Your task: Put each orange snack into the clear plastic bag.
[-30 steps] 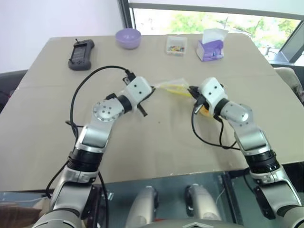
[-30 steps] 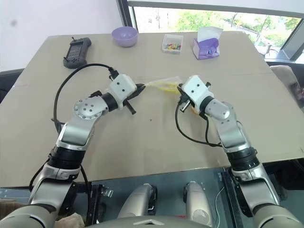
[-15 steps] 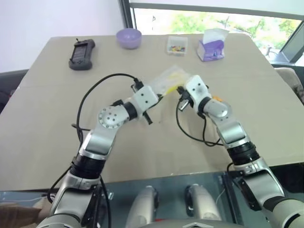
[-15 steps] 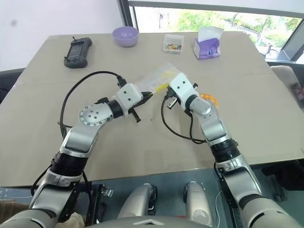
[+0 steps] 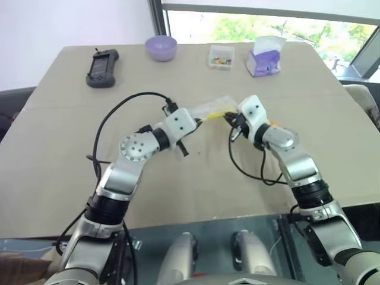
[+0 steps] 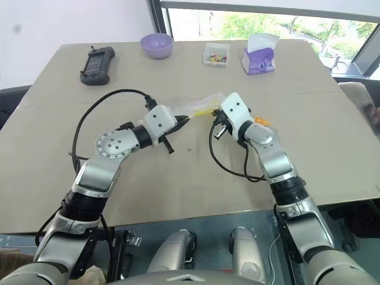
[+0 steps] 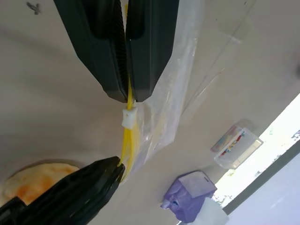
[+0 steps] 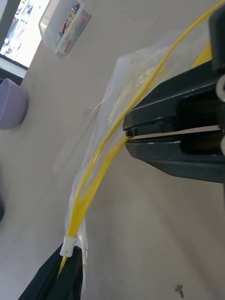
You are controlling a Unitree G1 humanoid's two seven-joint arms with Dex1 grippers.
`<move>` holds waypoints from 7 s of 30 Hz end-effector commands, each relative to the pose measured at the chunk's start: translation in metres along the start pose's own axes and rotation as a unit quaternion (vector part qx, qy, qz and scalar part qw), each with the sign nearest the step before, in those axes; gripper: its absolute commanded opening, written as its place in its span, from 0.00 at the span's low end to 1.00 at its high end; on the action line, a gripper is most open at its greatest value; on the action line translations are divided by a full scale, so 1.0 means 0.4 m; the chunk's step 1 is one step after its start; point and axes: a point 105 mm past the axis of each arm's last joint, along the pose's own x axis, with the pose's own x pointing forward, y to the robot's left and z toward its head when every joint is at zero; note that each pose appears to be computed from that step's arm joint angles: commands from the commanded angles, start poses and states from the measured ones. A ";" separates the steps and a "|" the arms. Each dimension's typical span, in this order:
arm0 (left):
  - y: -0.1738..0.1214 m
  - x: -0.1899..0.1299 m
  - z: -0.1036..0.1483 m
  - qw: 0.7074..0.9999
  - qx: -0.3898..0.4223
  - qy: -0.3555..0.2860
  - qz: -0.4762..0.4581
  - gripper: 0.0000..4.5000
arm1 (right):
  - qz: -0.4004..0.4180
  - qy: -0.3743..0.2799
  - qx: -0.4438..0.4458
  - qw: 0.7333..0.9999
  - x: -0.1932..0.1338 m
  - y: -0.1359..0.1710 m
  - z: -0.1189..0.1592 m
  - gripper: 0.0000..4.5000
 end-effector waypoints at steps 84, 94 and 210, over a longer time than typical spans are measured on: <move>-0.019 0.001 0.035 0.999 -0.013 -0.032 -0.014 0.00 | -0.063 0.036 -0.267 0.961 0.068 0.000 -0.071 0.38; 0.007 0.001 0.015 0.999 -0.032 -0.012 0.019 0.00 | -0.079 0.020 -0.272 0.959 0.060 -0.028 -0.045 0.99; 0.038 0.006 0.027 0.985 -0.136 -0.101 -0.023 0.00 | -0.011 -0.018 -0.070 0.997 -0.082 -0.030 0.008 0.98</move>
